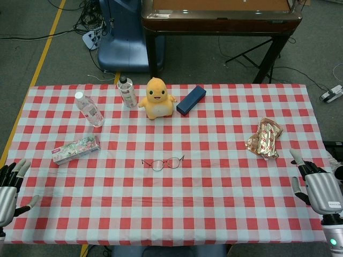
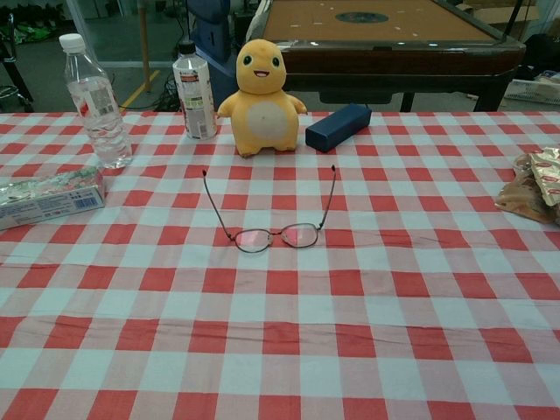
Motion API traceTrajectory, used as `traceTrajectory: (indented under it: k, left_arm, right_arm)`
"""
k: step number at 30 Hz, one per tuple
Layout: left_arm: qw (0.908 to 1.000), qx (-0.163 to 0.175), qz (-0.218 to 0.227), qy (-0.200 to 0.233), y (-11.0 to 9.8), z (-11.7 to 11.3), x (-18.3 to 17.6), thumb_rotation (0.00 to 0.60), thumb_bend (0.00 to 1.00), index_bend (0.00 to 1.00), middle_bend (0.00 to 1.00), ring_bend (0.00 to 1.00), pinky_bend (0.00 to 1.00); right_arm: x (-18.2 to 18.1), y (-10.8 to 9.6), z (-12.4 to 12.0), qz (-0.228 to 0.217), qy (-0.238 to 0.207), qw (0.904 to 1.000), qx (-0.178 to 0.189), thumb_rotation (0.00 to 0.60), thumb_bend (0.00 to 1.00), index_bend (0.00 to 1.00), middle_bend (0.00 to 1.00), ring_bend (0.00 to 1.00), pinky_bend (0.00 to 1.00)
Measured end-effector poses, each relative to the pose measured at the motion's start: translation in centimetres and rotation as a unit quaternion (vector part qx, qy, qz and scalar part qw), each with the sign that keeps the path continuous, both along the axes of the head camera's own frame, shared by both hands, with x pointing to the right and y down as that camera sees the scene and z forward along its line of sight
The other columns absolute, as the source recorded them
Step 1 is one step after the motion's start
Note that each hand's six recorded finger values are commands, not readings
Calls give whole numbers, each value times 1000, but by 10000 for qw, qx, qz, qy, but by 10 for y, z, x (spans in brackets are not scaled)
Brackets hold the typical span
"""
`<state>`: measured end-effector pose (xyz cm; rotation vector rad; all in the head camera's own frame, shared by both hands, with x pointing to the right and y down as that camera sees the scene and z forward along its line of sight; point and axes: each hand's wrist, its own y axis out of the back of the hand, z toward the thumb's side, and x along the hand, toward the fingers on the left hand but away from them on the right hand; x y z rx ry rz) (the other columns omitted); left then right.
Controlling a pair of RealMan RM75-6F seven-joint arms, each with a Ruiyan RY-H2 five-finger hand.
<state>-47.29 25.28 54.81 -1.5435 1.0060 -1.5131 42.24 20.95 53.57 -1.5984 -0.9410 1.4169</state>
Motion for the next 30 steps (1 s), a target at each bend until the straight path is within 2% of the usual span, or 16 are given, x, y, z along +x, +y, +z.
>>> traceTrajectory:
  k: [14,20,22,26,30]
  left_arm:
    - [10000,-7,-26,-17,1,0,-2,600,260,0,0,20,0]
    - [10000,5,-61,-23,2,-2,-5,600,260,0,0,20,0]
    - [10000,5,-73,-22,3,-2,-5,600,260,0,0,20,0]
    - [10000,12,-79,-16,3,-2,-6,600,260,0,0,19,0]
    - [9999,14,-101,-17,4,-3,-7,600,260,0,0,19,0]
  right_arm:
    - [-2,0,4,-33,-9,10000,-64,600,539,0,312,298,523]
    - [-13,-4,11,-198,-83,9996,-158,600,539,0,337,312,523]
    - [-20,-7,14,-297,-139,9993,-194,600,539,0,380,350,523]
    - [-37,-14,22,-507,-250,9981,-259,600,547,0,510,491,528]
    - [-58,-23,33,-734,-432,9959,-294,600,631,0,638,655,665]
